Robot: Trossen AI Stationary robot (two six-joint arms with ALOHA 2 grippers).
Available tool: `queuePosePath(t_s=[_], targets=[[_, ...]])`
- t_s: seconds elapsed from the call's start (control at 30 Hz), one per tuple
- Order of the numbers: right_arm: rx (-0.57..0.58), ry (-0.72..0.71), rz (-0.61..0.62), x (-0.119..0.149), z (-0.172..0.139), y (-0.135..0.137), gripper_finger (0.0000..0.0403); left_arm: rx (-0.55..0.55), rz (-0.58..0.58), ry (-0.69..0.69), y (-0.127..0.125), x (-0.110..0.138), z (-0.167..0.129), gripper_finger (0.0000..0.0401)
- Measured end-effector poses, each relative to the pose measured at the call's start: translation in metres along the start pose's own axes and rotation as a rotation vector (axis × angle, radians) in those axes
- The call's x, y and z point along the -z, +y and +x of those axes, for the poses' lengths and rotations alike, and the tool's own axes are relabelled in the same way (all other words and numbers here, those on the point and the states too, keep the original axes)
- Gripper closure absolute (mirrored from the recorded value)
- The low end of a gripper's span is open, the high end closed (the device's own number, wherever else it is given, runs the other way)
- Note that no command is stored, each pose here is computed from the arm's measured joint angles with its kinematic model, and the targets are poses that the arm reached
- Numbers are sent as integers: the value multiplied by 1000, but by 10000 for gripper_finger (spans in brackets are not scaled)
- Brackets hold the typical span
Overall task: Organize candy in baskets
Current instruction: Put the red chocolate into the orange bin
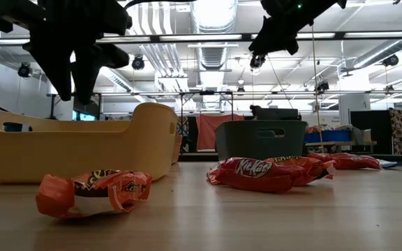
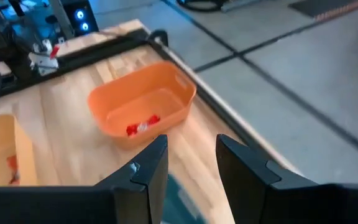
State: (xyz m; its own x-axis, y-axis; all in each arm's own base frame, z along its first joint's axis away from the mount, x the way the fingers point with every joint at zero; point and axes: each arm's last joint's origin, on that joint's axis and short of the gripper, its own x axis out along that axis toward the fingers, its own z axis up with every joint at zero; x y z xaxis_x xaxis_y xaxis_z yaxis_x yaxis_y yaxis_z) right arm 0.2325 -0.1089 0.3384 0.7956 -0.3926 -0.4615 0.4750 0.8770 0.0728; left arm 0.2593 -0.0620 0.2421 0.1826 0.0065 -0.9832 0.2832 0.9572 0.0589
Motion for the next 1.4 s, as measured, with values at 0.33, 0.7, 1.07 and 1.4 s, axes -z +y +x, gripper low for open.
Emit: queuePosePath(t_s=[0.33, 0.7, 1.07, 1.4], targets=[[-195, 298, 124, 31, -10, 53, 275, -13, -118, -288, 0, -23, -30, 279], [-172, 722, 335, 83, -53, 120, 275, 41, -213, -868, -16, -27, -60, 286], [-35, 875, 161, 114, -60, 125, 275, -61, -311, -1089, -12, 16, -61, 286], [16, 863, -162, 133, -42, 123, 244, -148, -410, -1193, -9, 48, -40, 286]])
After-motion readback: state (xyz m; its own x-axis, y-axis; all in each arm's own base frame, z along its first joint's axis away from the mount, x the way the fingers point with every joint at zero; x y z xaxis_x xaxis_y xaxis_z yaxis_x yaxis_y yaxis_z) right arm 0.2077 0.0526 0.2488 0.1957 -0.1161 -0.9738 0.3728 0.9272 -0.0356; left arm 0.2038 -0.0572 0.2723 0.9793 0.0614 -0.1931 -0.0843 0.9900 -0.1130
